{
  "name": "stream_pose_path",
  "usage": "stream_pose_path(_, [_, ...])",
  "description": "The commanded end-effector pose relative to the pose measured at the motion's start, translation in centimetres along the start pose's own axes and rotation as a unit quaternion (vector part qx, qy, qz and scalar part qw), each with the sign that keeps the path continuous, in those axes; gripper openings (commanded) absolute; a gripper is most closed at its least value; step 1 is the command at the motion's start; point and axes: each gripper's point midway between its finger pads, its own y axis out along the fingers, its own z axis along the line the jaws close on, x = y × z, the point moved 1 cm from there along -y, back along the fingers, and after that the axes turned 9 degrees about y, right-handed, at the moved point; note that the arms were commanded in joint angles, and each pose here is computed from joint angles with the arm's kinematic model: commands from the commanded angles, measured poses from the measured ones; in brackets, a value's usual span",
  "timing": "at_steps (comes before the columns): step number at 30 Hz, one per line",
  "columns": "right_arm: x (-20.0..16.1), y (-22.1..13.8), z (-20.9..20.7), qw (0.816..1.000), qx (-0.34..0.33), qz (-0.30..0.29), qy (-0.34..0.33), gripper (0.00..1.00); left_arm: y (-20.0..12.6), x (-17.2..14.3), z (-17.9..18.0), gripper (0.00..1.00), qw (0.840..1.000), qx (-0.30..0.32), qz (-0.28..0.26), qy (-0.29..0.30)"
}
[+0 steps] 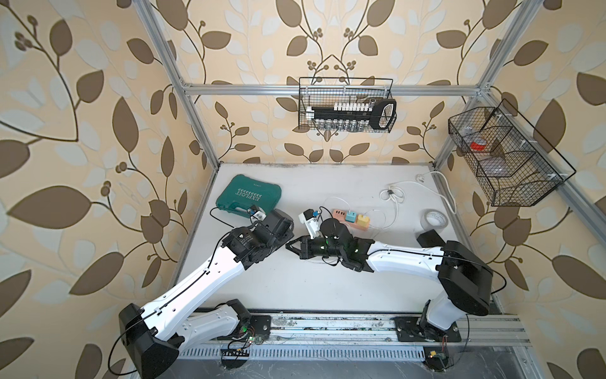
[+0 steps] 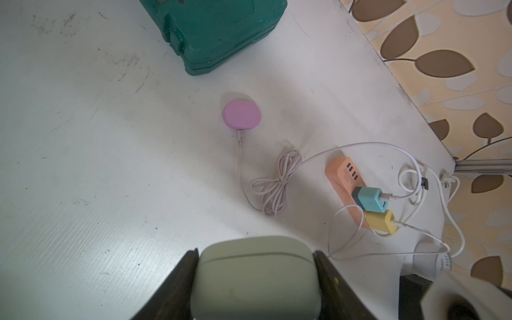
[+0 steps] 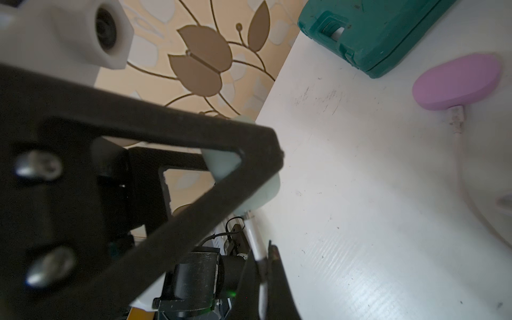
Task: Charge the bluetooth headset
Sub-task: Insert the charging cable into the bluetooth headset.
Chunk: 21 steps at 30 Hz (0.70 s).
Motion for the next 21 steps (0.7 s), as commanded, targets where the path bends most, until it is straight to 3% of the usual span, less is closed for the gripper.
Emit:
stream_pose_path(1, [5.1,-0.2,0.3,0.995,0.014,-0.098,0.009,0.0,-1.7,-3.0,-3.0,0.0,0.993,-0.083,0.09,-0.001])
stream_pose_path(13, [5.7,0.4,0.3,0.995,0.0,-0.089,-0.048,0.0,-1.9,-3.0,-3.3,0.0,0.992,-0.09,0.093,0.001])
stream_pose_path(21, [6.7,0.4,1.8,0.993,0.044,-0.1,-0.046,0.0,-1.7,-3.3,-3.5,0.0,0.991,-0.093,0.1,-0.002])
